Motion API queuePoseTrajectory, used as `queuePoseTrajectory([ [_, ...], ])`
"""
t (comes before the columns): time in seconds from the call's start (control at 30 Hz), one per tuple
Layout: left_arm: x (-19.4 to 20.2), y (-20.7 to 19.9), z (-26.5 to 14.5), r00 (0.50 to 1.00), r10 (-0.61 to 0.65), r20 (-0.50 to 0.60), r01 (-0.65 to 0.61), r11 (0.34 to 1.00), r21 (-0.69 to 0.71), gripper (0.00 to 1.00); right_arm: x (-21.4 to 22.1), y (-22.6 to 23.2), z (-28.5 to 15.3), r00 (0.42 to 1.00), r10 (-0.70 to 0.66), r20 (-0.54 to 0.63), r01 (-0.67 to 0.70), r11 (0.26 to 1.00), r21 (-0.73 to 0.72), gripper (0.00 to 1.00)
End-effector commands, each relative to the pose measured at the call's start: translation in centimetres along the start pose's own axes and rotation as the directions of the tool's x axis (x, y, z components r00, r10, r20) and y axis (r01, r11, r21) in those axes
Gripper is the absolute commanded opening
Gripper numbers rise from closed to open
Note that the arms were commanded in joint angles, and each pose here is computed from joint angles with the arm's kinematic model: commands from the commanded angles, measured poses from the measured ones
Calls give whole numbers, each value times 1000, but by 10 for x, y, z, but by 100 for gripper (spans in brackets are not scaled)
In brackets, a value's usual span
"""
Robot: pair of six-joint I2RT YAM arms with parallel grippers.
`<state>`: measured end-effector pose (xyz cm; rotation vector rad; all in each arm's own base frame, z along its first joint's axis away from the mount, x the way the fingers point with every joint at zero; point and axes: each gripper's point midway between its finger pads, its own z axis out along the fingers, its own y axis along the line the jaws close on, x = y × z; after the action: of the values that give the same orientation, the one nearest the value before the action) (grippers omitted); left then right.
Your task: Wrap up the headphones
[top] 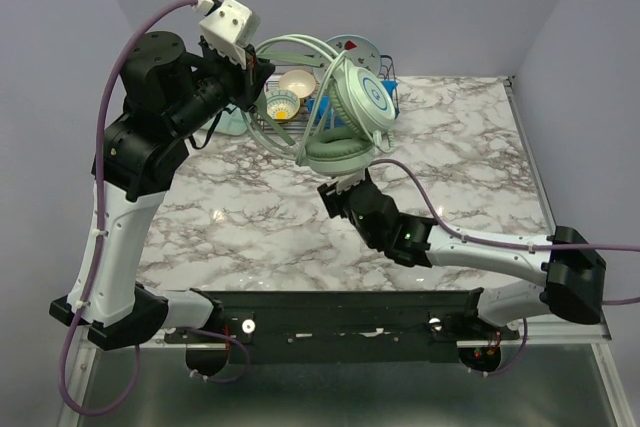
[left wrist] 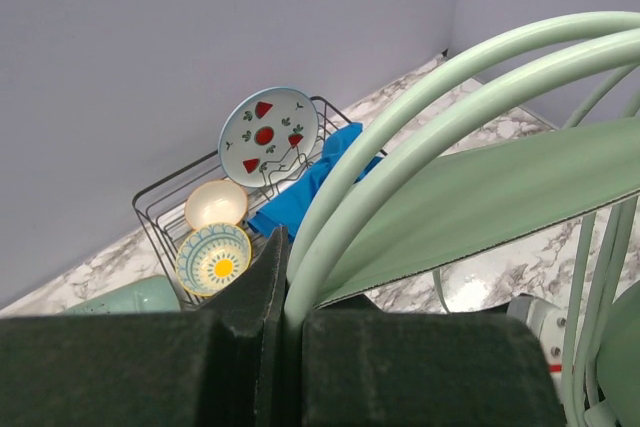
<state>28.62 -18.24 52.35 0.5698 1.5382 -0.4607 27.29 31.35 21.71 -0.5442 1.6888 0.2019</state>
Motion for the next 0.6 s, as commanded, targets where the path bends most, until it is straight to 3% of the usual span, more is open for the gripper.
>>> queuePoseTrajectory([
  [0.0,-29,6,-7,994,-12,104,17,999,-40,0,-5,-5,-7,1000,-18,-12,19,992,124,67],
  [0.23,-30,5,-8,994,-10,109,14,999,-36,0,-6,-12,-13,999,24,-37,-18,986,164,49],
  [0.27,-29,6,-7,994,-12,106,16,999,-37,0,-6,-12,-13,999,27,-37,-21,986,163,42],
  [0.3,-29,5,-8,994,-14,106,17,999,-36,0,-5,-12,-13,999,24,-39,-17,987,161,26],
  [0.4,-28,5,-7,994,-28,104,31,999,-34,0,-3,-10,-12,999,9,-45,-2,988,152,1],
  [0.57,-22,13,3,994,-53,91,59,996,-71,0,2,5,-7,997,-29,-65,34,996,82,1],
])
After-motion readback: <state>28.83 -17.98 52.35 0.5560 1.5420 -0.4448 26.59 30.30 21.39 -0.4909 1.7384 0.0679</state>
